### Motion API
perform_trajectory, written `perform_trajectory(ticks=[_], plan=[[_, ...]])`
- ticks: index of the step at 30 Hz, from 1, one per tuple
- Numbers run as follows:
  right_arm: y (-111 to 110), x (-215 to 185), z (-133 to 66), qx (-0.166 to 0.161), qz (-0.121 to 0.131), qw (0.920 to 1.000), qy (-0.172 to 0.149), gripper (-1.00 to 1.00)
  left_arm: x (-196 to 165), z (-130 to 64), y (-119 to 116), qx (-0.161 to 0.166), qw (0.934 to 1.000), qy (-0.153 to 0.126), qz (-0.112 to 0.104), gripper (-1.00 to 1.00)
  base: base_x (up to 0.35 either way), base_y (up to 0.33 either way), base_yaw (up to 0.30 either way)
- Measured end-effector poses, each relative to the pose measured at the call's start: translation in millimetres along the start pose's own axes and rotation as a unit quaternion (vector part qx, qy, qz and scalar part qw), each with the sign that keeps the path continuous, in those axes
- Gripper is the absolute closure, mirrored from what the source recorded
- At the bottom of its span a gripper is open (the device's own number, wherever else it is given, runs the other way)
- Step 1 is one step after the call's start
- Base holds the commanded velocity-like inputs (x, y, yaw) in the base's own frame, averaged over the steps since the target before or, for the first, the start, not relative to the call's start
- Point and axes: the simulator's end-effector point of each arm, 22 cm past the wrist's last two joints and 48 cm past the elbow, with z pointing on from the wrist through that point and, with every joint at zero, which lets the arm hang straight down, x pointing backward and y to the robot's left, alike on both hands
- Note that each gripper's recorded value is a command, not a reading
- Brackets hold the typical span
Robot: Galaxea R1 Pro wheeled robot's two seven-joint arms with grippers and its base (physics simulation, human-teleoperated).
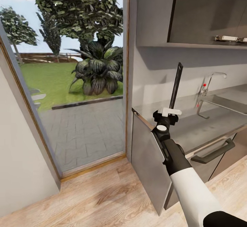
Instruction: Pick up the poster from the kitchen countertop and hang it on one of the wall nails in the kitchen.
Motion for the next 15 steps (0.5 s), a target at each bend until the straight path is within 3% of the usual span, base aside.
perform_trajectory(ticks=[15], plan=[[0.0,0.3,0.0,0.0,0.0,1.0,0.0,-1.0,0.0,0.0,0.9,-0.001,1.0,0.0,-0.001,-1.0,0.002,-0.069,0.0]])
